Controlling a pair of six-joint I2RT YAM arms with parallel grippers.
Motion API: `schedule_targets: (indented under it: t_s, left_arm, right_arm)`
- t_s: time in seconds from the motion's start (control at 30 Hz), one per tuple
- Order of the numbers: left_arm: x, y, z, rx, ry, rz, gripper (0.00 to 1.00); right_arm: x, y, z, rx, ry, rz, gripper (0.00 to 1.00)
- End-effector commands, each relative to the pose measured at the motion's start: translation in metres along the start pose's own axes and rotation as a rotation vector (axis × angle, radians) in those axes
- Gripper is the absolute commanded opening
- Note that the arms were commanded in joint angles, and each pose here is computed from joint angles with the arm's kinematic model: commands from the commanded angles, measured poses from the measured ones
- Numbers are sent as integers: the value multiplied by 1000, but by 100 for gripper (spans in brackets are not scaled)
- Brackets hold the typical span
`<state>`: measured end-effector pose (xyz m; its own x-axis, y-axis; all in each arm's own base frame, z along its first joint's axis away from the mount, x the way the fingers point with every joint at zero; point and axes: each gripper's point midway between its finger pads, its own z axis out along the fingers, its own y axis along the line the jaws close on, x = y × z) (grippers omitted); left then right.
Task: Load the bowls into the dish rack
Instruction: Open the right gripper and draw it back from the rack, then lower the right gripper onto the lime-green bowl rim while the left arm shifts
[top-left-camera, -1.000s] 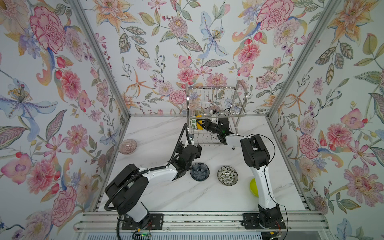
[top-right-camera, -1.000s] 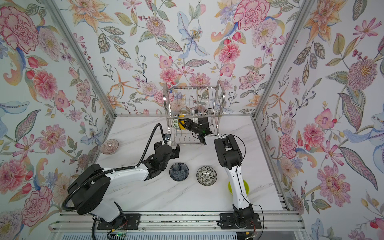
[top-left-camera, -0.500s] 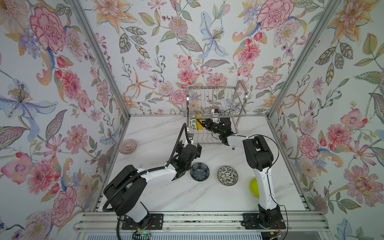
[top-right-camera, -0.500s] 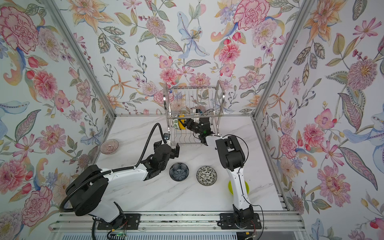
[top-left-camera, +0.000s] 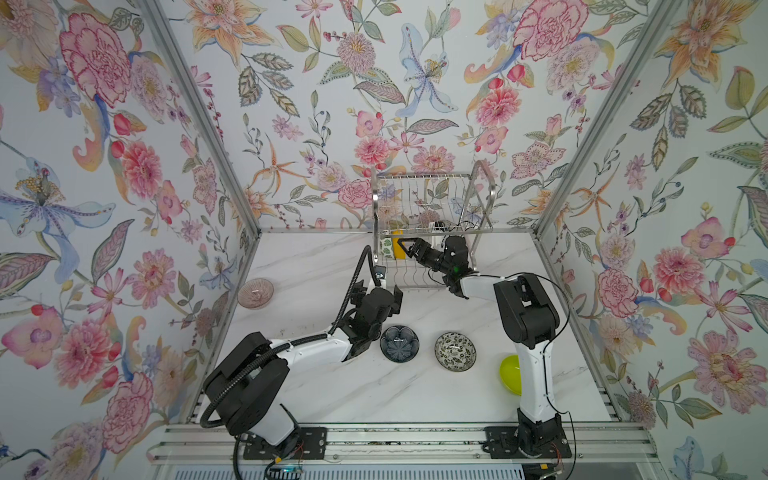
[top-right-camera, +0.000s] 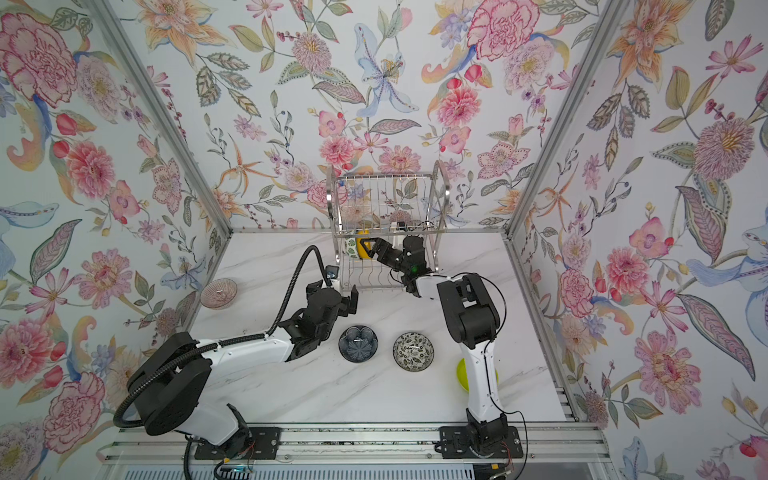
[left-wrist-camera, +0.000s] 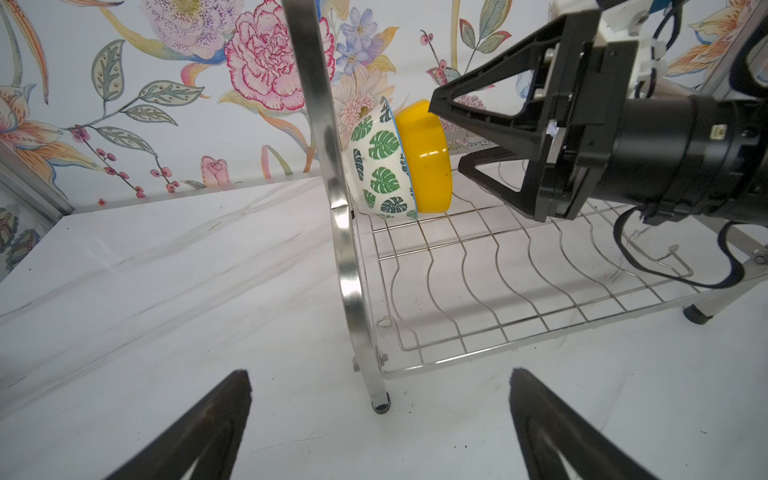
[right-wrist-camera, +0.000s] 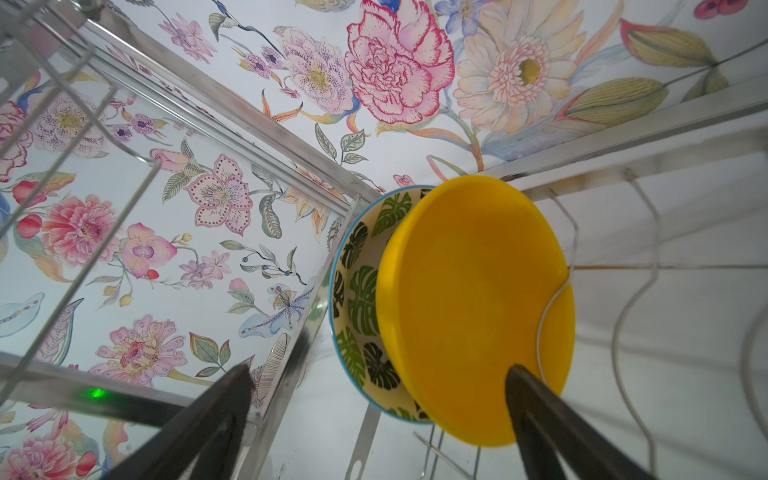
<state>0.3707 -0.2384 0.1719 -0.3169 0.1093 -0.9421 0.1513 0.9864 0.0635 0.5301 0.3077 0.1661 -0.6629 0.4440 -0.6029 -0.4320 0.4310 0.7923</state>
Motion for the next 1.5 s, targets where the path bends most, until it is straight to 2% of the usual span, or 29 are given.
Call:
schedule_targets:
  t_s: [0.0,0.3,0.57,0.73,0.83,1.1,1.3,1.47]
  left_arm:
    - [-26,12,-8,-35,-50,-47,99]
    - [-44,17,-21,-16,-93,-75,99]
    - [-45,23,-28,-20,-99,-89,99]
    - [-63,25,-38,1,-126,-212,99]
    - [-74,20,-43,35,-111,-242,99]
    - [-63,40,-67,32,-114,-346,99]
    - [-63,41,-83,65,-125,-354,99]
    - [-64,20,-95,99,-132,-272,99]
  right_arm:
    - [-24,22,-16,-26,-64,-66,99]
    - [-17,32,-43,1,-54,-99,98]
    - [-7,37,-66,35,-33,-131,99]
    - [0,28,-82,176,-15,-159,99]
    - [4,32,-88,212,-11,-185,99]
    - [18,41,-108,355,30,-281,98]
    - [27,43,-125,423,49,-287,98]
    - [36,36,-143,490,61,-241,99]
